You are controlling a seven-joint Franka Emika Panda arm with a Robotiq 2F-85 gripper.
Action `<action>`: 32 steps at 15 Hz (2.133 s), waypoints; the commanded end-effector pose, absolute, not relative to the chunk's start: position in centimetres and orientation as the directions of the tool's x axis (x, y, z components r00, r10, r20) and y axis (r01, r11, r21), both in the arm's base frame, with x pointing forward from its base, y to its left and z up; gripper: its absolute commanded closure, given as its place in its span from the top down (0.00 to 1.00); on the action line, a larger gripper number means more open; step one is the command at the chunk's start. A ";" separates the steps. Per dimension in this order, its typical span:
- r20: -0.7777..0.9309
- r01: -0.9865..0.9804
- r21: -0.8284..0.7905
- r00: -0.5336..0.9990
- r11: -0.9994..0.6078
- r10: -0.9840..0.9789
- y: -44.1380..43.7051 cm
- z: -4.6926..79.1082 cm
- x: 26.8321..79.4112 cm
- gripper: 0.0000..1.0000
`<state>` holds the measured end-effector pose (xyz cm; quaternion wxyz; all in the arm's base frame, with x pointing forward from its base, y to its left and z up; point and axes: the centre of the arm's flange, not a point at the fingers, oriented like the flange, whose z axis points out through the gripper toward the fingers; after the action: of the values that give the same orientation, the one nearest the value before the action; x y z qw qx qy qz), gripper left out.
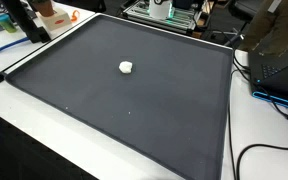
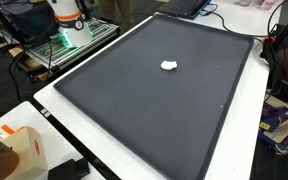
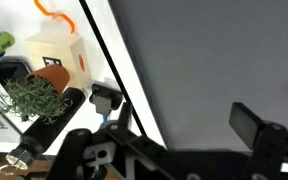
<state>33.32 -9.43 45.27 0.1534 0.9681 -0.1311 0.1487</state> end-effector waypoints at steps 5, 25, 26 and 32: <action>0.343 -0.214 0.232 0.931 -0.949 -0.126 -7.8 44.7 34.3 1.00; 0.442 0.224 0.131 0.858 -0.966 0.259 3.1 34.9 44.2 1.00; 0.470 0.200 0.093 0.855 -0.975 0.220 3.5 33.9 44.7 1.00; 0.487 0.177 -0.005 0.860 -0.984 0.153 5.2 27.1 46.5 1.00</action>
<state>44.80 5.52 30.40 -0.0068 0.9638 0.0804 0.2542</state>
